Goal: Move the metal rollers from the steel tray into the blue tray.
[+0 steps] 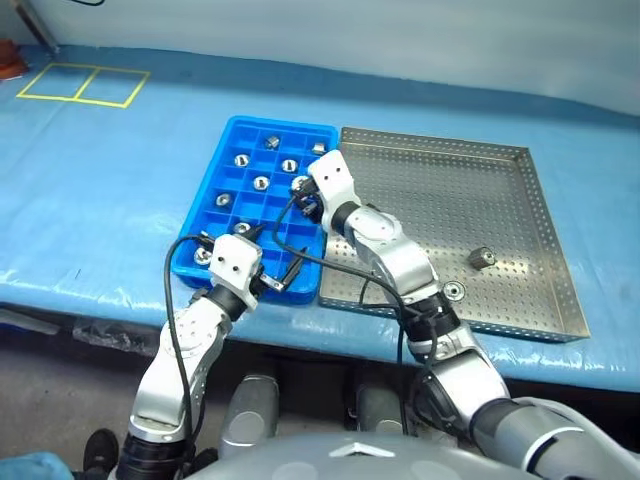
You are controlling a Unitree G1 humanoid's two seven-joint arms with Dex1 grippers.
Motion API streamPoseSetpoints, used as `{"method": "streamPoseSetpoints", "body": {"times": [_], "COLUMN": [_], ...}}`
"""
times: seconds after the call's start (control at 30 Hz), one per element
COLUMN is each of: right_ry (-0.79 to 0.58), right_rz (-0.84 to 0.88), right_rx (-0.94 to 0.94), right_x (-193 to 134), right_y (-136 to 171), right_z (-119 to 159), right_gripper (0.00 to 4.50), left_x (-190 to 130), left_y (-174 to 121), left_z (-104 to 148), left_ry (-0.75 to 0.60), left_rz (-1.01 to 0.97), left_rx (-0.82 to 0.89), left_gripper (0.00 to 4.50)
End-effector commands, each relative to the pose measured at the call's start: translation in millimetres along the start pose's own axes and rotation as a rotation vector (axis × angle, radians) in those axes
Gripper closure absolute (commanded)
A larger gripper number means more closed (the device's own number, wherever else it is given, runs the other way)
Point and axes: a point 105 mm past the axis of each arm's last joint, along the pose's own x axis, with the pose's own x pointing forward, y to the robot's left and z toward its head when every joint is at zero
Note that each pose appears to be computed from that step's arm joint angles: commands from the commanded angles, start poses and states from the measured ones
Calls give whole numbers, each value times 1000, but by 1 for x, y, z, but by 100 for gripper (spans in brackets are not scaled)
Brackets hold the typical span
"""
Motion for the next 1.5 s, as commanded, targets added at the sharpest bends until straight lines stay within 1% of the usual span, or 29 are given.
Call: {"method": "streamPoseSetpoints", "body": {"times": [0.03, 0.2, 0.53, 0.7, 0.83, 0.9, 0.97, 1.07, 1.17, 1.27, 1.4, 1.5], "right_ry": [-67, -52, -33, 9, 80, 97, 96, 64, 34, 4, -4, 28], "right_rz": [41, 62, 17, 6, 33, 34, 27, -42, -123, -225, -400, -527], "right_rx": [-11, -9, 1, 5, 33, 40, 45, 42, 42, 45, 46, 36], "right_x": [11, 21, 13, 5, -1, -2, -4, -8, -17, -34, -71, -105], "right_y": [10, 16, -4, -8, -2, 0, 0, -10, -27, -49, -87, -111], "right_z": [19, 11, 1, -12, -32, -37, -38, -30, -22, -14, -13, -19], "right_gripper": [279, 279, 279, 279, 279, 206, 147, 49, 49, 49, 49, 49], "left_x": [-7, -12, -12, -7, -7, -6, -6, -5, 0, 7, 18, 26], "left_y": [2, 2, -1, -5, -6, -6, -6, -8, -10, -15, -24, -32], "left_z": [16, 15, 12, 11, 11, 11, 11, 12, 13, 14, 15, 15], "left_ry": [-53, -46, -42, -40, -37, -36, -35, -33, -34, -37, -39, -42], "left_rz": [35, 56, 36, 9, 0, -3, -8, -30, -63, -110, -193, -257], "left_rx": [19, 14, 3, 1, 3, 3, 5, 11, 14, 16, 21, 23], "left_gripper": [0, 0, 0, 0, 0, 0, 0, 0, 0, 0, 0, 0]}}
